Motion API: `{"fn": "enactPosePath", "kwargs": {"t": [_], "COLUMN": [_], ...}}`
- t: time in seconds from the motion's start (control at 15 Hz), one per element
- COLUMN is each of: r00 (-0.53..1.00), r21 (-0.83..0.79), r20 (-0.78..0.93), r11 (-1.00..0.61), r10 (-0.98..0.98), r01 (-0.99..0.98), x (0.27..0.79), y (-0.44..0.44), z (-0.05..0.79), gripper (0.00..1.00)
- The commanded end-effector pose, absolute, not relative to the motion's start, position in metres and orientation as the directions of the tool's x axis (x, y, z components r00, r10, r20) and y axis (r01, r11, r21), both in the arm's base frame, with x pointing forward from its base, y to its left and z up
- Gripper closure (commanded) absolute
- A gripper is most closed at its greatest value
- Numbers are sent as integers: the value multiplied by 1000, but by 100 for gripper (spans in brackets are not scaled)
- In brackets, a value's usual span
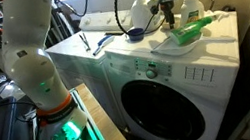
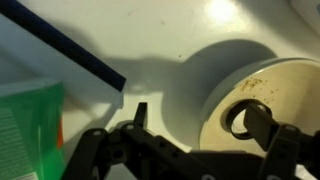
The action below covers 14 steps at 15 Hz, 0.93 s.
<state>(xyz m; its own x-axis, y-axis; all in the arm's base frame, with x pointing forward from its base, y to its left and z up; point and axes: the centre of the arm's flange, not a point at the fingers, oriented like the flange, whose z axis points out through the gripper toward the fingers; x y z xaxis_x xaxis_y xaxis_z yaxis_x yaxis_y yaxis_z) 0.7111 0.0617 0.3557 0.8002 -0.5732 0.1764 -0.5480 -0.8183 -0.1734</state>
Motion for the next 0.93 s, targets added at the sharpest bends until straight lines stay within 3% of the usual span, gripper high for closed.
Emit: {"fn": "enactPosePath", "kwargs": {"t": [0.0, 0.13, 0.4, 0.47, 0.6, 0.73, 0.87], "r00": [782, 778, 781, 782, 787, 793, 796], "r21": [-205, -216, -196, -188, -181, -177, -173], "r20": [122, 104, 63, 56, 39, 28, 20], "r11": [-787, -778, -775, -776, -779, -783, -786], "r10": [-611, -619, -621, -621, -616, -609, -605], "r01": [-582, -590, -601, -602, -601, -596, -593], "x": [706, 707, 703, 701, 697, 692, 686], "y": [58, 58, 60, 62, 64, 66, 66], "z": [345, 342, 339, 340, 342, 343, 345], "gripper": [29, 43, 45, 63, 74, 92, 96]}}
